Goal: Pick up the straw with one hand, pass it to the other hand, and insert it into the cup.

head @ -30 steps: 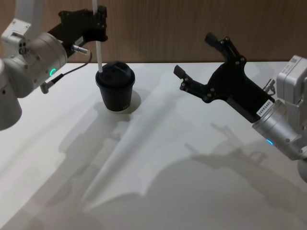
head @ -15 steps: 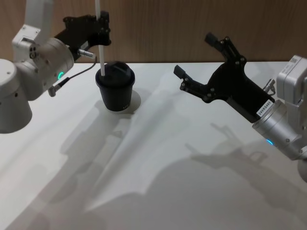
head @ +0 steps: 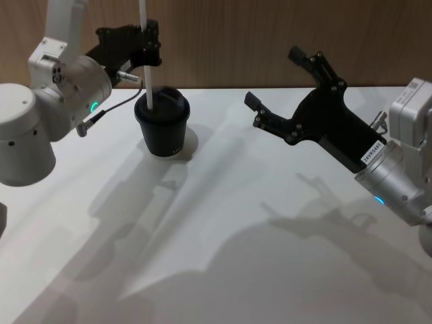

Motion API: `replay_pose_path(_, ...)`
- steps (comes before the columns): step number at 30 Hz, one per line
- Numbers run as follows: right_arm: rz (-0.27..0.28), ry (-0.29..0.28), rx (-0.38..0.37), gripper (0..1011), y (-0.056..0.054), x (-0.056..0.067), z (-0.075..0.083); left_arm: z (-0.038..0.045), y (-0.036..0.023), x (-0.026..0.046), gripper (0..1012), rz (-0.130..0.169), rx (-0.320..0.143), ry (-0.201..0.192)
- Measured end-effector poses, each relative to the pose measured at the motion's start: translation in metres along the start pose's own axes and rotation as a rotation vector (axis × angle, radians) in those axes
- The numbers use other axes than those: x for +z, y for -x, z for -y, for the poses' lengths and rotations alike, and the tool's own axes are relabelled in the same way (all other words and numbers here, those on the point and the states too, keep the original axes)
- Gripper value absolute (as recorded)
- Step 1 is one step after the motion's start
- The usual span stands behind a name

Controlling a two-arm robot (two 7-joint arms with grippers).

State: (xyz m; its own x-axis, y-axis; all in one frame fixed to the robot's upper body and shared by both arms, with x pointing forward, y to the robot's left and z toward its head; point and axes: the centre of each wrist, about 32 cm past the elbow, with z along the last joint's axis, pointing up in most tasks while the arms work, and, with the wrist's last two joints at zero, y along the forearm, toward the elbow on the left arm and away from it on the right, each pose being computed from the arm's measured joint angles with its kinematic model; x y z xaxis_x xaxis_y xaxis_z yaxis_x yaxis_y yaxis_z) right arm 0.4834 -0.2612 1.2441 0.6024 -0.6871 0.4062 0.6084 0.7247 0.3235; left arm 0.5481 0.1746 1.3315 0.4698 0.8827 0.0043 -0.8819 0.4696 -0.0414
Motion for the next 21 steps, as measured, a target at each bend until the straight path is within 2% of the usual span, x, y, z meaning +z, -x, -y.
replay_pose_path(10,0.000,0.000,0.000,1001,0.0000,0.0000,0.0000,0.0054,0.0023,-0.0024,5,-0.005,0.000,-0.004)
replay_pose_path(21,0.000,0.000,0.000,1001,0.0000,0.0000,0.0000,0.0067,0.0045,-0.0042,5,-0.004,0.006,-0.016)
